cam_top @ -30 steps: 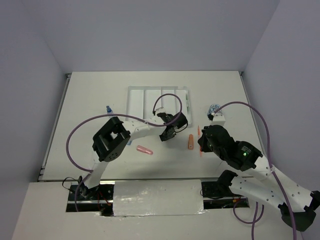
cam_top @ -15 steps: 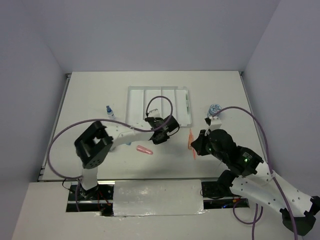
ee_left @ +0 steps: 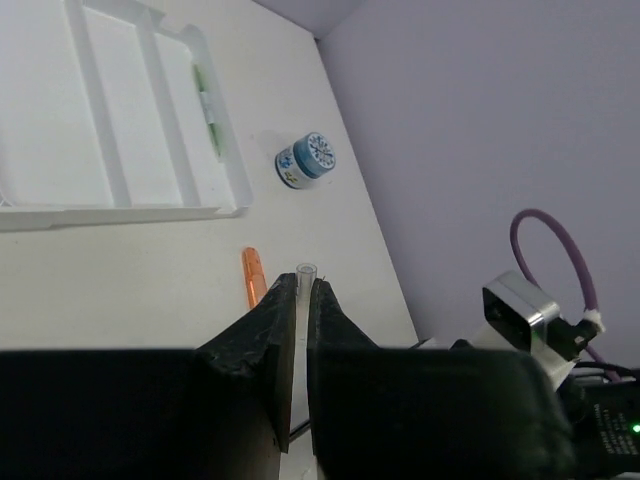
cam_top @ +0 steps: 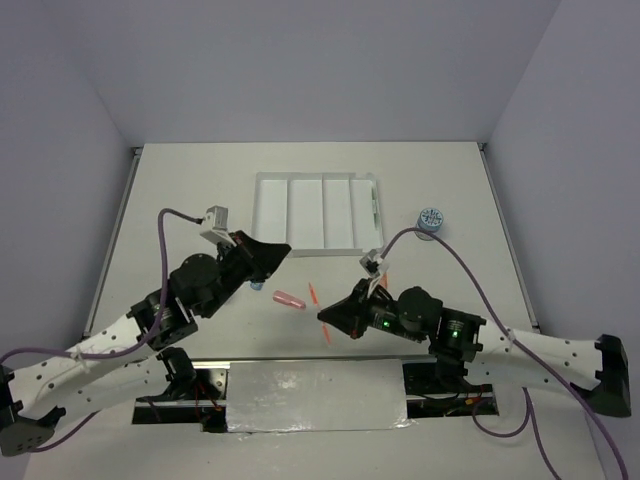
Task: Sort the stationery into containers
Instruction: Close the pen cap on the pen.
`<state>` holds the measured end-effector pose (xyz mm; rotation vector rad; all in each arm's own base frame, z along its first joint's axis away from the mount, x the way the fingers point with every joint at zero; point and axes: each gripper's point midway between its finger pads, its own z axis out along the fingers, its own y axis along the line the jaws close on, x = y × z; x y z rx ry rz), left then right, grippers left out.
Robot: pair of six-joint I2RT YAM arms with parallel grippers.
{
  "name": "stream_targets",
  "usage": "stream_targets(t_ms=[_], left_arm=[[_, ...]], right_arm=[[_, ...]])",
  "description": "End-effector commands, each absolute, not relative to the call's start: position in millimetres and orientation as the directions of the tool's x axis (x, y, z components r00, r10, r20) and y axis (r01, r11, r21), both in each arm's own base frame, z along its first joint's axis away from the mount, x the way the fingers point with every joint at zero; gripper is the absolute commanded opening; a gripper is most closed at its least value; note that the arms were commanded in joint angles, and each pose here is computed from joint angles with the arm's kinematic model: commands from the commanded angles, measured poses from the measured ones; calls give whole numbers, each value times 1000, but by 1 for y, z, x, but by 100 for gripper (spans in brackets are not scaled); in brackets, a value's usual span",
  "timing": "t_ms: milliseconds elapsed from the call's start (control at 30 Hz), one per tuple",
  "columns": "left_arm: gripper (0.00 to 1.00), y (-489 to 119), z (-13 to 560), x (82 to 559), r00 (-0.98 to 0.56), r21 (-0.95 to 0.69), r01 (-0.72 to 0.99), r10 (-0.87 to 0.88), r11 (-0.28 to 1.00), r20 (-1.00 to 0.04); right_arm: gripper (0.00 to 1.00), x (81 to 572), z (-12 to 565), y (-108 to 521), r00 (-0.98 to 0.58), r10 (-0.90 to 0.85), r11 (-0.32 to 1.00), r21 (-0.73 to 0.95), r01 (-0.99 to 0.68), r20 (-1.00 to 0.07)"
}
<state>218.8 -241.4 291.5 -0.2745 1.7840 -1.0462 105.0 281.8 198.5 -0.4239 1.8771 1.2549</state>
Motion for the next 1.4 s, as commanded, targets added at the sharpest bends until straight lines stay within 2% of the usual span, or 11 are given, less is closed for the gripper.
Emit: stream_targets(t_ms=[0, 133, 633, 967, 1367], left_arm=[[1, -240, 328, 206, -396, -731, 444, -619, 518, -679], [1, -225, 345, 191, -354, -718, 509, -645, 475, -677], [0, -221, 338, 185, -375, -728, 506, -642, 463, -669], [0, -228, 344, 181, -389, -728, 537, -640, 427, -663], [0, -228, 336, 183, -386, -724, 526, -633, 446, -671]], right_arm=[[0, 105, 274, 312, -517, 305, 347, 599, -722, -800], [0, 100, 270, 336, -539, 263, 382, 599, -704, -800], [0, 115, 281, 344, -480, 267, 488, 546, -680, -836], [0, 120, 280, 346, -466, 250, 519, 524, -675, -848], [0, 122, 279, 344, -462, 252, 533, 521, -667, -850]])
